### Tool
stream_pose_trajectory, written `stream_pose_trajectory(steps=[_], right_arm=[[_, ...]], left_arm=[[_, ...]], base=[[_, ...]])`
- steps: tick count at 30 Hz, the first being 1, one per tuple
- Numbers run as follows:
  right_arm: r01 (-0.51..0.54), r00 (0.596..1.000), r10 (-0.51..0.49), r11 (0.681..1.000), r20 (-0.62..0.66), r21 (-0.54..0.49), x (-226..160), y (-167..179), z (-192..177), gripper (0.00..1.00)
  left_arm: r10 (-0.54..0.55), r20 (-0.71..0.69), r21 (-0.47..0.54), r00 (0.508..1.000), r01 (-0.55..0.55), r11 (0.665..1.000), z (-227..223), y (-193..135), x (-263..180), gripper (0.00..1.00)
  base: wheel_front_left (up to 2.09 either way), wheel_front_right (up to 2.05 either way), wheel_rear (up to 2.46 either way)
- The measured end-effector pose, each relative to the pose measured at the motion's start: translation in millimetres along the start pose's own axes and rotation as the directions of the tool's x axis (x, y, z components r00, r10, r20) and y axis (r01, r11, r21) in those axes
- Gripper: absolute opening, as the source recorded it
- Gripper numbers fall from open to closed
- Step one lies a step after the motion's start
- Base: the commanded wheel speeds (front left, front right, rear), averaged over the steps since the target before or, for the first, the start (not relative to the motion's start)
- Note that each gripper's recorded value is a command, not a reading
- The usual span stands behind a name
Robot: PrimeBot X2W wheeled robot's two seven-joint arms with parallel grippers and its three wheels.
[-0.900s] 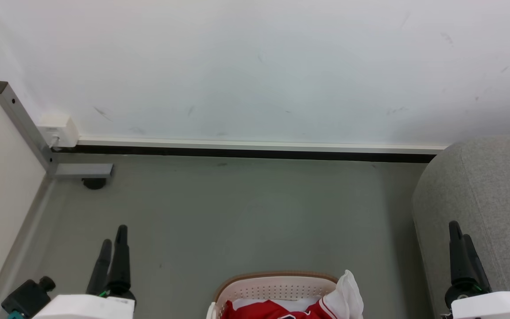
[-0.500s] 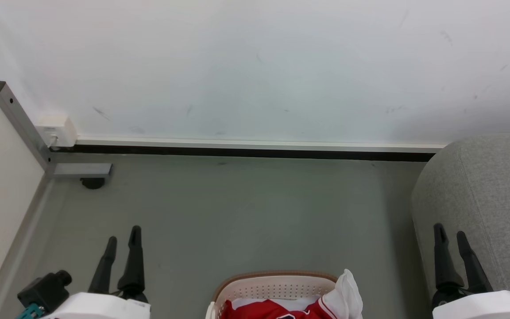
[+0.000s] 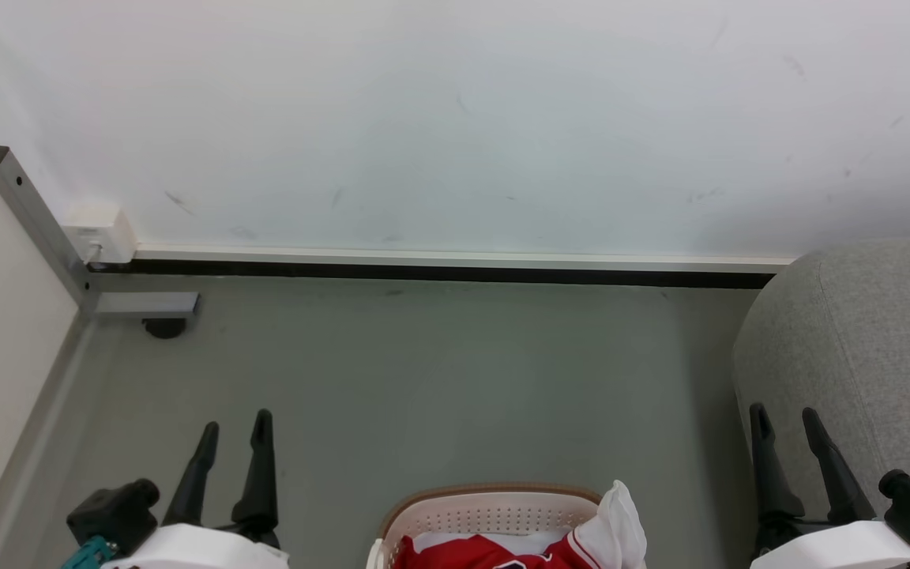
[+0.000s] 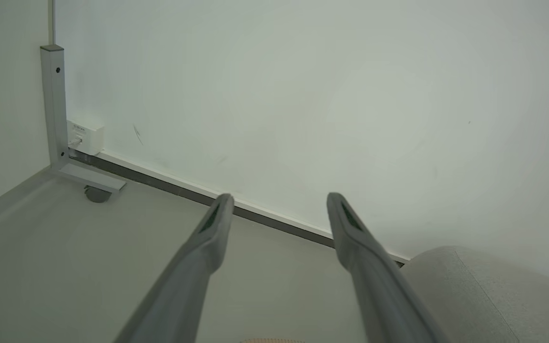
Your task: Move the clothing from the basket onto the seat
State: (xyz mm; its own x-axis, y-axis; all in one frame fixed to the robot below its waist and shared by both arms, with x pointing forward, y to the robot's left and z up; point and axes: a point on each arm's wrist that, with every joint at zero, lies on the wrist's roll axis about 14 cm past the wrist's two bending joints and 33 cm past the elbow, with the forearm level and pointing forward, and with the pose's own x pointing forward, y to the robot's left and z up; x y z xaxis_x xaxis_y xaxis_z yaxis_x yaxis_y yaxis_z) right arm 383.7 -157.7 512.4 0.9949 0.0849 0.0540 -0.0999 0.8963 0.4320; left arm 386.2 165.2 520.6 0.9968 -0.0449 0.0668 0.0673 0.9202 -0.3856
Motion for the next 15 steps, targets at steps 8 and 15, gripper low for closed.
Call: stream_pose_trajectory(steps=[8, 15], right_arm=[[-0.009, 1.000, 0.009, 0.997, 0.000, -0.074, 0, 0, -1, 1.00], [-0.019, 1.000, 0.019, 0.991, -0.001, -0.134, 0, 2, -2, 1.00]], left_arm=[[-0.017, 0.005, 0.084, 1.000, 0.016, 0.996, 0, -5, 0, 1.00], [-0.047, 0.027, 0.149, 0.999, 0.043, 0.988, 4, -12, 1, 1.00]], base=[[0.00, 0.00, 0.00], [0.00, 0.00, 0.00]])
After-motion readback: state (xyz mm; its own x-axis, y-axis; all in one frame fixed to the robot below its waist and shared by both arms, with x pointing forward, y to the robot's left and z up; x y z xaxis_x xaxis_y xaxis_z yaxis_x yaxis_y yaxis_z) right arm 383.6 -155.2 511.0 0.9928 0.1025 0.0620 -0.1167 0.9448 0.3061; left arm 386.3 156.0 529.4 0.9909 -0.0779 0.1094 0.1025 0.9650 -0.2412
